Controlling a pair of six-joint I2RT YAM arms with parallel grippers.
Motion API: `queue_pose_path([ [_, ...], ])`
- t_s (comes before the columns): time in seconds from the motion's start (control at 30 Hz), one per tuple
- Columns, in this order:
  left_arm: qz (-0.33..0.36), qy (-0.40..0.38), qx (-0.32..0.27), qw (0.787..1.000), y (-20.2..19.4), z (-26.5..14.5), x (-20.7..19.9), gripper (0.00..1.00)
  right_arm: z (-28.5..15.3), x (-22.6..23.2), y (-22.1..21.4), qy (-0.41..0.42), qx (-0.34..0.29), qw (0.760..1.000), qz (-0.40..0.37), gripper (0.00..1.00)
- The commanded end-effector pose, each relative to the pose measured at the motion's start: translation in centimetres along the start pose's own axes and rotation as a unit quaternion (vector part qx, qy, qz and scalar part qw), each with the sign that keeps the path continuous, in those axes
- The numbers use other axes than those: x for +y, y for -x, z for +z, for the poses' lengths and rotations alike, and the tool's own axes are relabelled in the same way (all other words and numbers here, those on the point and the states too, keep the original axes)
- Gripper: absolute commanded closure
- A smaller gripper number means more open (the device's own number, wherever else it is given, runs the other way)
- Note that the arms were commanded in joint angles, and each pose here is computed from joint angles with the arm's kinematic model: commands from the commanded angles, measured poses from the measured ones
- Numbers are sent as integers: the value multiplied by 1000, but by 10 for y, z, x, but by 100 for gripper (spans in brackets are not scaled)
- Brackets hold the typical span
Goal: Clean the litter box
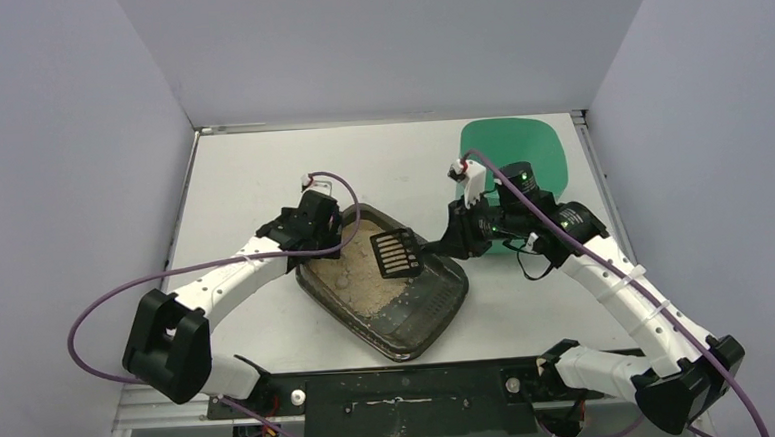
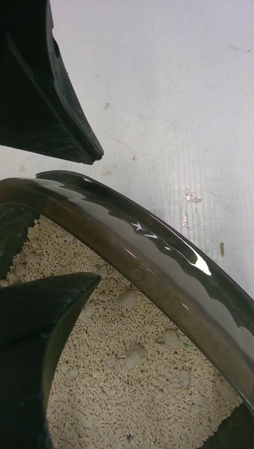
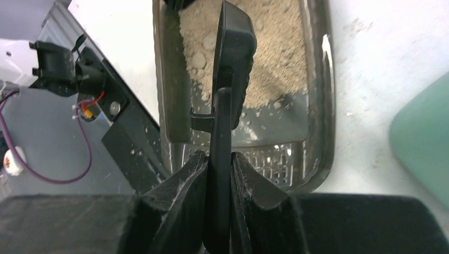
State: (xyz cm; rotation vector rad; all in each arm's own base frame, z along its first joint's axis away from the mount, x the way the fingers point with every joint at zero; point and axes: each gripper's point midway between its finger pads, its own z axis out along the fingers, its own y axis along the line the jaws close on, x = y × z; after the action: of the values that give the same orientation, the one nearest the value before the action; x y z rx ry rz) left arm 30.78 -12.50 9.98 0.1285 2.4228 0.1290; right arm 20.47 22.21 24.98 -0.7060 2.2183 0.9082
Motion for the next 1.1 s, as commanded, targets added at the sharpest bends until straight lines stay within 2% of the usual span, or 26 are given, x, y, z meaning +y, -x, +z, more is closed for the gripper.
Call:
queue_pose_path([
  [0.0,-13,-3,-9,1000,16,-1,-3,31,7,10,-18,38,30,998,30,100],
  [0.23,-5,18,3,1000,12,1,3,51,28,1,-39,27,52,995,83,100],
  [0.33,-3,22,0,1000,15,-3,6,64,34,-2,-41,19,53,994,93,100],
  [0.47,-1,25,0,1000,15,-8,9,74,38,-11,-42,-13,62,992,107,100],
  [0.6,-5,20,-8,1000,17,-14,11,91,42,-16,-45,-33,76,989,118,100],
  [0.7,-9,18,-17,1000,19,-21,13,98,42,-29,-47,-76,86,986,125,100],
  [1.07,14,-1,-90,996,36,-59,1,100,53,-39,-38,-107,102,980,137,100],
])
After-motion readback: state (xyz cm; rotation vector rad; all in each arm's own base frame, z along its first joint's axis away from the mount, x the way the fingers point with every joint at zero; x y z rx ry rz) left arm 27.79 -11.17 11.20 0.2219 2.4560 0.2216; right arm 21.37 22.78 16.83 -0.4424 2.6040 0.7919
